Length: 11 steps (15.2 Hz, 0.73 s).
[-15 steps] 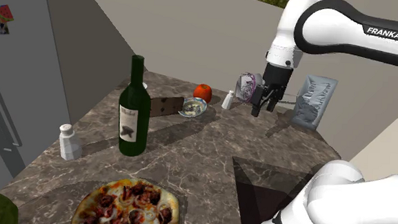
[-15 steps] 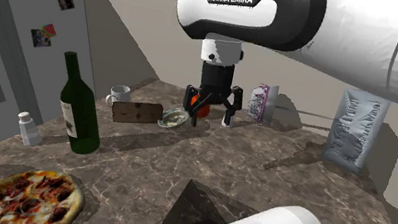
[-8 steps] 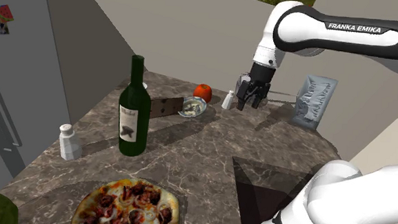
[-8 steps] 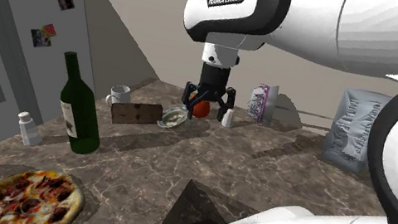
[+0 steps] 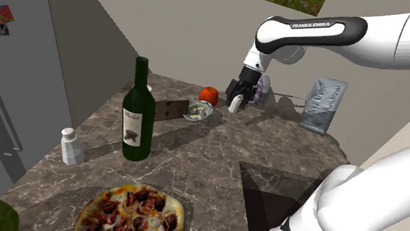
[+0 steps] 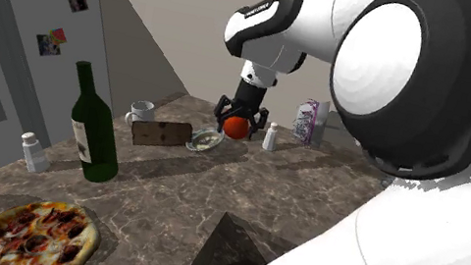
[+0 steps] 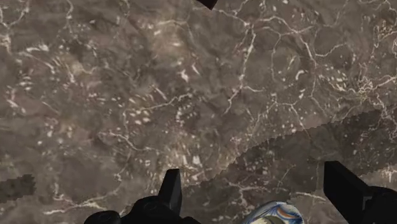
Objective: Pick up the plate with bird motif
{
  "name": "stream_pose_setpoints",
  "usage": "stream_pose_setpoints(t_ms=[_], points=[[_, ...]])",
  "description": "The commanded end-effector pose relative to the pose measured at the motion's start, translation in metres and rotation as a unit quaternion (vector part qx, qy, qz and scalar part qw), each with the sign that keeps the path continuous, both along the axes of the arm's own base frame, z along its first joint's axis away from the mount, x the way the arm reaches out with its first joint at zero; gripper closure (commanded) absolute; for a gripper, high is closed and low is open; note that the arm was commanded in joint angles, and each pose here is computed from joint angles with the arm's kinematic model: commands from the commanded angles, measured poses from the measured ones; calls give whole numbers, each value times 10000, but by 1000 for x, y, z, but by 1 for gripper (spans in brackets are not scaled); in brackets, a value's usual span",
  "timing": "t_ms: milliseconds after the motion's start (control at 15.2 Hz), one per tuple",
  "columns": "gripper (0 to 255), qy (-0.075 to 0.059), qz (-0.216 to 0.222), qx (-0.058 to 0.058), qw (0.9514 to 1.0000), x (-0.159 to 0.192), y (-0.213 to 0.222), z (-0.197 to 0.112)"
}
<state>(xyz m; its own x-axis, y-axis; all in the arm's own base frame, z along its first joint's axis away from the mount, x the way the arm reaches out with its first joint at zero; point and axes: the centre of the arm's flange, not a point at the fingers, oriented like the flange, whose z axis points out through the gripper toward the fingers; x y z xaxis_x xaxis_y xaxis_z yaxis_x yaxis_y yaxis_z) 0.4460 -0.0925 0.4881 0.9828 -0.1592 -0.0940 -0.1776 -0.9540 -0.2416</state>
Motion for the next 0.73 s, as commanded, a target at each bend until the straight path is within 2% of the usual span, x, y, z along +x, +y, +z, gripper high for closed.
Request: stream_pose_setpoints(t_ms=[0,330,660], points=[[0,-62,-59,190,9998,24,-11,-9],[0,-201,-197,665,9974,79,-37,-37],[0,-339,-335,1138,9924,134,-62,-66]])
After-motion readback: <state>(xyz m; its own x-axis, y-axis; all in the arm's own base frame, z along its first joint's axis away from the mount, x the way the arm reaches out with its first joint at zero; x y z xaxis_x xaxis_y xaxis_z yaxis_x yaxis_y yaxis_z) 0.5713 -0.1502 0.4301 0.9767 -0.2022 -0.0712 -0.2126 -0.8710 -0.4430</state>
